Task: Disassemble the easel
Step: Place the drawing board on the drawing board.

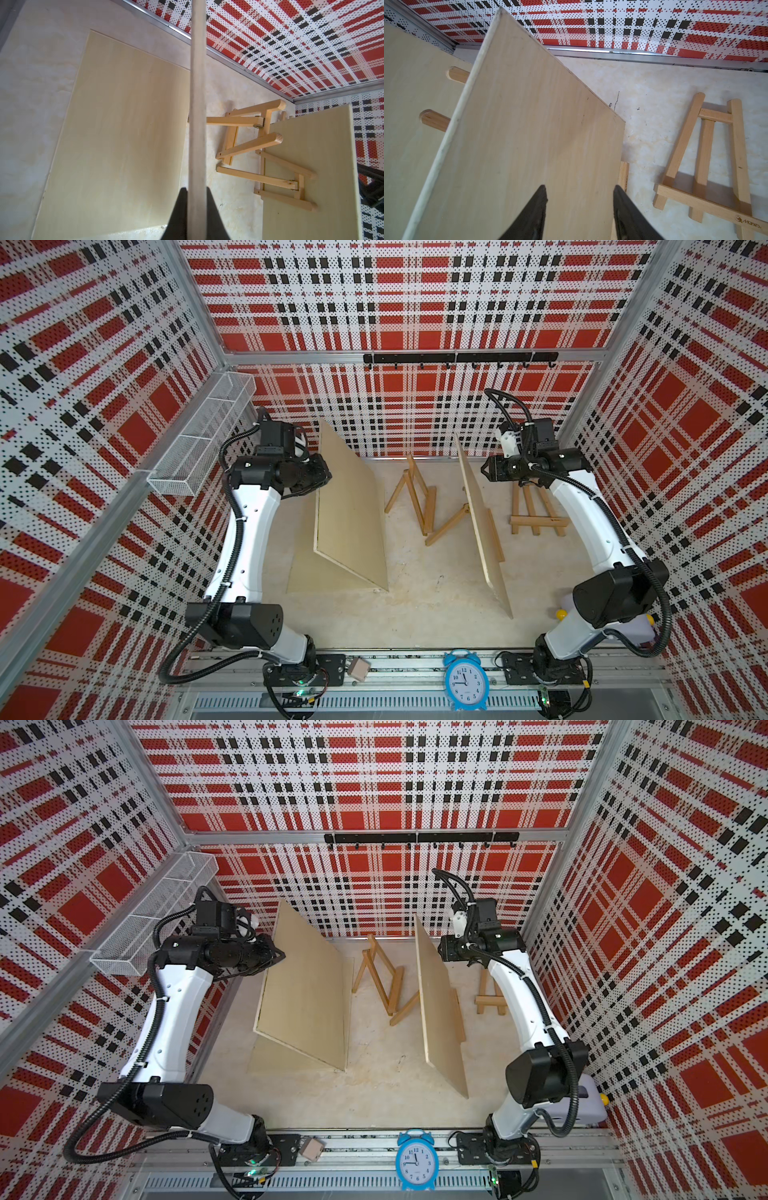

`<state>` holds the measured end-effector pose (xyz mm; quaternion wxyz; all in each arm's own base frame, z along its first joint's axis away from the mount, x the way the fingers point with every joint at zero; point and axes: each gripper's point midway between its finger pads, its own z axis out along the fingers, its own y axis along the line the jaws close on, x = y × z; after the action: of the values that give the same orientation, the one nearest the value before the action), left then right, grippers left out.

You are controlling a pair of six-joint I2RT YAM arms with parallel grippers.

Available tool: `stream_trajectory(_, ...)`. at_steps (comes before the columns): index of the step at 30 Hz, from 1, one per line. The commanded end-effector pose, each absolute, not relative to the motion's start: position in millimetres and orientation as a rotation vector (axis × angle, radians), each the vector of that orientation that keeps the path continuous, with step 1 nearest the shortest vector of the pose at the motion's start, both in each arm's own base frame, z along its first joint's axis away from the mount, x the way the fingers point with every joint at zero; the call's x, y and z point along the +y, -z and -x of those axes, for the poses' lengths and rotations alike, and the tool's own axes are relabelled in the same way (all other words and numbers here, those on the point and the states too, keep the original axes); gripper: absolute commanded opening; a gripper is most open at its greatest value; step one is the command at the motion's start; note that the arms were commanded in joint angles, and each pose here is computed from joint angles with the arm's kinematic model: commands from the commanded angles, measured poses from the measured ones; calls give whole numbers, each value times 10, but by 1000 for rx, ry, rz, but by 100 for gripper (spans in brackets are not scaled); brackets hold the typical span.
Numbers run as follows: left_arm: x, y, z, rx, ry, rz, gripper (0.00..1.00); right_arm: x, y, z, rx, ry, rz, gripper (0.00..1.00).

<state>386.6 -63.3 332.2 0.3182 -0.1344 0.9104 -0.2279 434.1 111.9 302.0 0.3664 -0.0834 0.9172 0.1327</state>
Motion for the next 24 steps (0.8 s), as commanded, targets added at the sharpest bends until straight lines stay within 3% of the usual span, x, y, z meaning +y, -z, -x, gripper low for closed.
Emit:
stream_trajectory(1, -743, -3659, -4136, 2211, 685, 187, 0, 1087, -3151, -4302, 2321, -338, 199, 53)
stream_trajectory(15, -645, -2996, -4429, 2301, 636, 154, 0, 1100, -3121, -4275, 2333, -327, 168, 53)
stream_trajectory(24, -271, -2551, -4358, 2461, 424, 153, 0, 1117, -3110, -4289, 2338, -319, 154, 53)
